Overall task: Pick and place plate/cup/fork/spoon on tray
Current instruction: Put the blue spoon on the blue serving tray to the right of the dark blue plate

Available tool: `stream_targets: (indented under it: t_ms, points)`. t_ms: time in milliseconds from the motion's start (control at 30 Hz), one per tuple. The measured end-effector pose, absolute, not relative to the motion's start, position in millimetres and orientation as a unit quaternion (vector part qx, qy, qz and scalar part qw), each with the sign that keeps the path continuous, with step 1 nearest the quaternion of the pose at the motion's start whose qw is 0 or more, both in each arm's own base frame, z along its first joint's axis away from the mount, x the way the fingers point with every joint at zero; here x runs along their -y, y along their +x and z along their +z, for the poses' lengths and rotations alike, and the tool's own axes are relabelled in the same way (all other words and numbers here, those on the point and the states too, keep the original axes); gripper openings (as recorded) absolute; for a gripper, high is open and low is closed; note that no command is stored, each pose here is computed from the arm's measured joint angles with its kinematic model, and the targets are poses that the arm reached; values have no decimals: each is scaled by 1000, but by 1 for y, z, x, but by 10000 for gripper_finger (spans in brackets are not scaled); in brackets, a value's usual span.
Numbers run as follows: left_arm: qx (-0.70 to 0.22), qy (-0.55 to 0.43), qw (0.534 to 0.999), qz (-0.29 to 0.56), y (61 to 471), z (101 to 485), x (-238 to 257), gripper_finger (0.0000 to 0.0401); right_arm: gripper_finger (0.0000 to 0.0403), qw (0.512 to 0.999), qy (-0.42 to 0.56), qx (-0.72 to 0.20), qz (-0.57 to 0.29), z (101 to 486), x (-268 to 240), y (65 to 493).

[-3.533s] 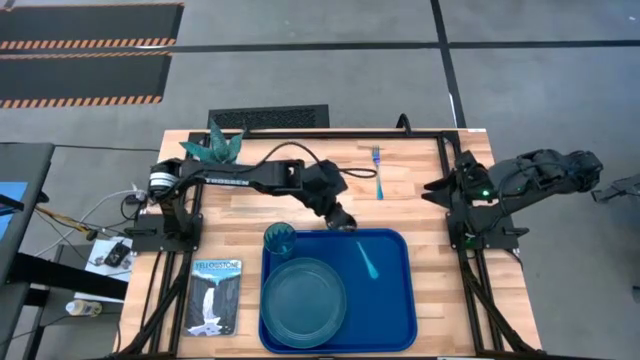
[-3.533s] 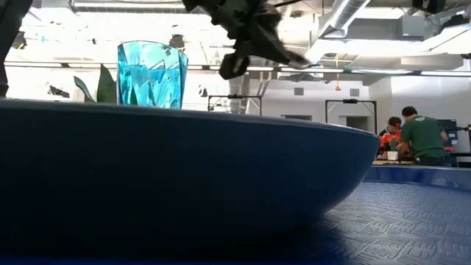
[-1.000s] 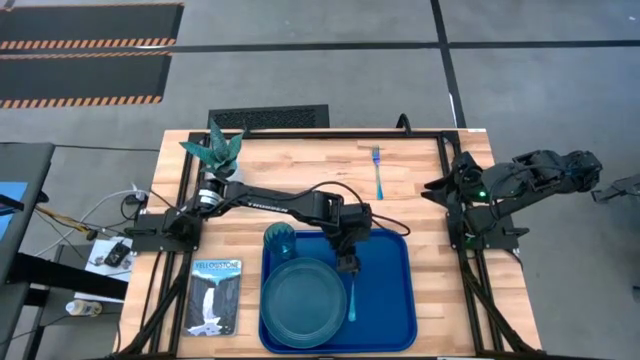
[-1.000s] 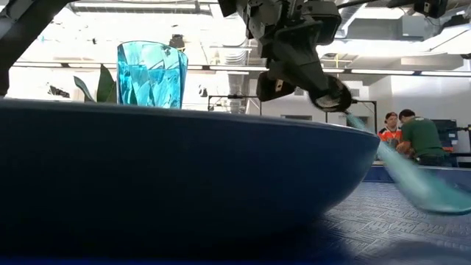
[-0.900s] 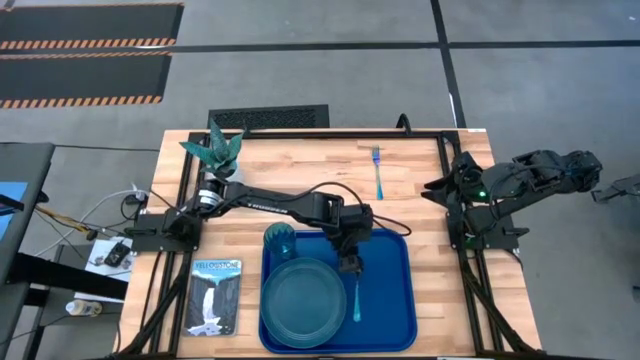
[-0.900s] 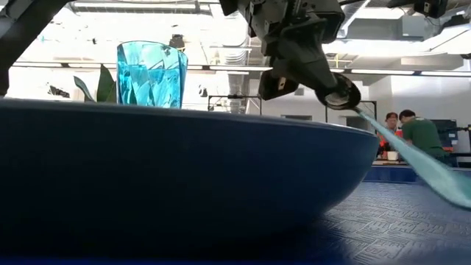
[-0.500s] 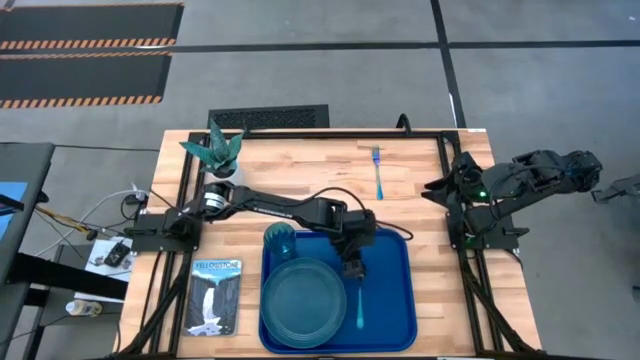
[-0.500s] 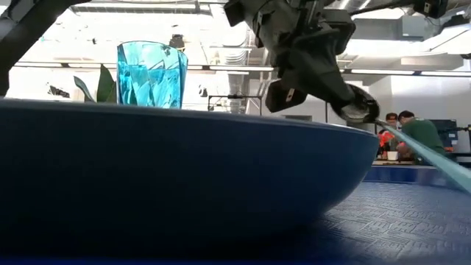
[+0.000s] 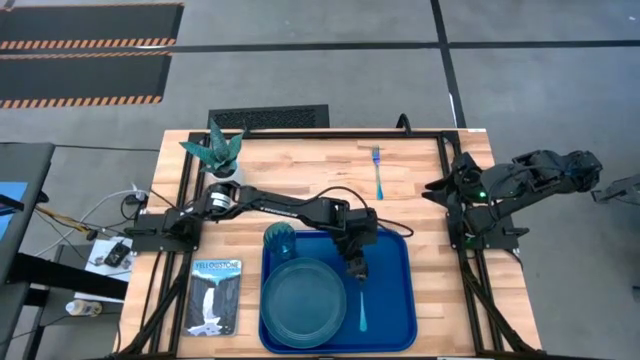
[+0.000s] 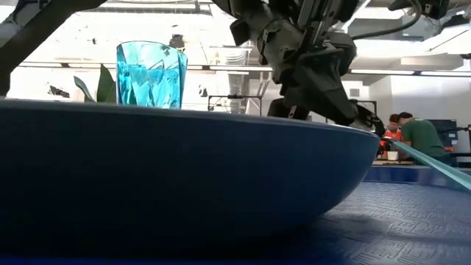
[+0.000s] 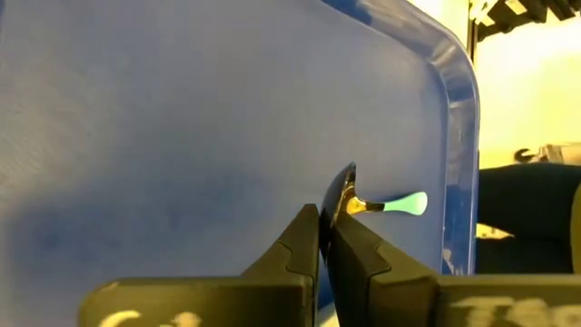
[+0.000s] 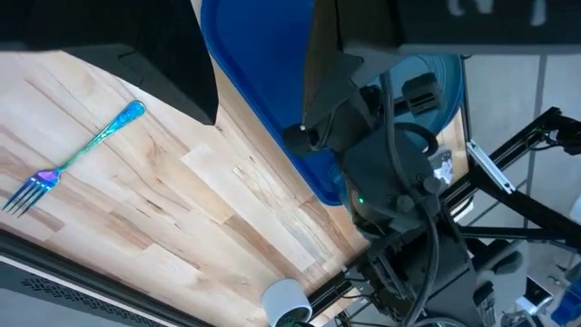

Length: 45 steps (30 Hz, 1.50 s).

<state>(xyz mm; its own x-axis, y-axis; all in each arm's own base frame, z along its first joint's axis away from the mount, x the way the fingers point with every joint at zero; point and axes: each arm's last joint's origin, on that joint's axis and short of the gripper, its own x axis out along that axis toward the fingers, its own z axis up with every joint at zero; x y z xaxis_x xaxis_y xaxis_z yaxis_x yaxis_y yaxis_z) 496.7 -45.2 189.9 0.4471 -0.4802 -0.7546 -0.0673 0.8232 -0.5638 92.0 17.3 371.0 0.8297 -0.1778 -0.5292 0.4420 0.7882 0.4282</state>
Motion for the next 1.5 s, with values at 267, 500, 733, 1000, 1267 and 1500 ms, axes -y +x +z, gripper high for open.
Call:
stream_targets:
  t_ms: [267,500,733,1000,1267,1500]
  points:
    - [-512,-281,800,-133,496,190,43,0,184,915,278,-238,-169,371,-17,92]
    - [-513,-283,799,-138,496,190,43,1,183,916,277,-238,-169,371,-17,92]
    - [-511,-274,803,-137,496,190,43,25,181,916,275,-238,-168,371,-17,92]
    - [-510,-271,805,-136,497,190,43,55,180,916,274,-238,-168,371,-17,92]
    - [-506,-270,808,-135,498,191,40,80,185,915,280,-236,-170,371,-17,92]
    - [-503,-268,810,-137,498,191,39,137,196,914,282,-236,-171,371,-17,92]
